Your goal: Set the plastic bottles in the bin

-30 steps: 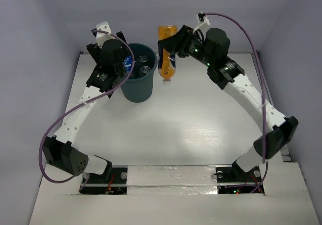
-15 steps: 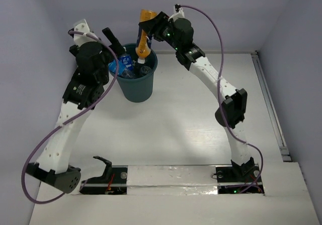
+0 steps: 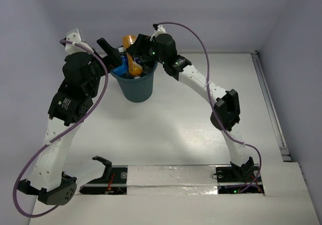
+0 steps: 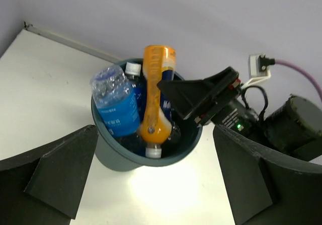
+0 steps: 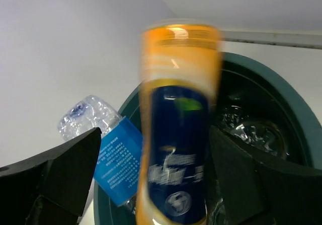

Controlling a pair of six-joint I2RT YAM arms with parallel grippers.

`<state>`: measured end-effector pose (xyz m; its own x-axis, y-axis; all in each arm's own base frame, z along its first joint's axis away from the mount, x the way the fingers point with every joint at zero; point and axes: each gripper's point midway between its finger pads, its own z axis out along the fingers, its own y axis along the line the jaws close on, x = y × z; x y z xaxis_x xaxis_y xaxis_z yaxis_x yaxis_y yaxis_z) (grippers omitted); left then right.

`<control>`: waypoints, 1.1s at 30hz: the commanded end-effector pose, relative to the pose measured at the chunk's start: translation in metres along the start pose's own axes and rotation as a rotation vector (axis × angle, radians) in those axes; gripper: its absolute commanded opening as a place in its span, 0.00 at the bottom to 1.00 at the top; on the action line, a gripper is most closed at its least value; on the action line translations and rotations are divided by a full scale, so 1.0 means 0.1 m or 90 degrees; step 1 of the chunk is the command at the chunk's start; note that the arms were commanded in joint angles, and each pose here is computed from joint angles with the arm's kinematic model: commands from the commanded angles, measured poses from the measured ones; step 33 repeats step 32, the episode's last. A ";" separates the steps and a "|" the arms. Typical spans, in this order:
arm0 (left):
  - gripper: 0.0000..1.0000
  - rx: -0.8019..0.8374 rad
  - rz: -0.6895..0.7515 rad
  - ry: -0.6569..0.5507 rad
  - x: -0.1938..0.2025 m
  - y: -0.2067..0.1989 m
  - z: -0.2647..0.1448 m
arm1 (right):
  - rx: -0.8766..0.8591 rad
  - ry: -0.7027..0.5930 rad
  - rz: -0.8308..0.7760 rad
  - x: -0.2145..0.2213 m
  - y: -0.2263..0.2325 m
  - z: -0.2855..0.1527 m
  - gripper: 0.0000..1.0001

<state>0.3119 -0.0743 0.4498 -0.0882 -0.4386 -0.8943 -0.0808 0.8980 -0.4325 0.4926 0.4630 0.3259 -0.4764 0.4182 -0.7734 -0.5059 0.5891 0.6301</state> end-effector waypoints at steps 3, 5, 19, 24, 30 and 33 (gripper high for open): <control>0.99 0.032 -0.030 0.017 0.04 0.00 -0.22 | -0.036 -0.097 -0.071 -0.86 0.60 -0.52 0.94; 0.99 0.038 -0.035 0.026 0.08 0.00 -0.27 | -0.031 -0.107 -0.076 -0.98 0.66 -0.64 0.94; 0.99 0.145 -0.083 0.025 -0.02 -0.08 -0.81 | -0.045 -0.192 -0.099 -1.34 1.01 -2.87 0.00; 0.99 0.158 -0.109 0.021 0.03 -0.02 -0.95 | 0.122 -0.189 -0.084 -0.92 0.28 -3.87 0.69; 0.99 0.188 -0.115 0.066 0.30 -0.10 -0.87 | 0.225 -0.197 -0.032 -0.66 -0.17 -4.40 1.00; 0.99 0.188 -0.120 0.070 0.31 -0.14 -0.81 | 0.214 -0.212 -0.027 -0.74 -0.10 -4.47 1.00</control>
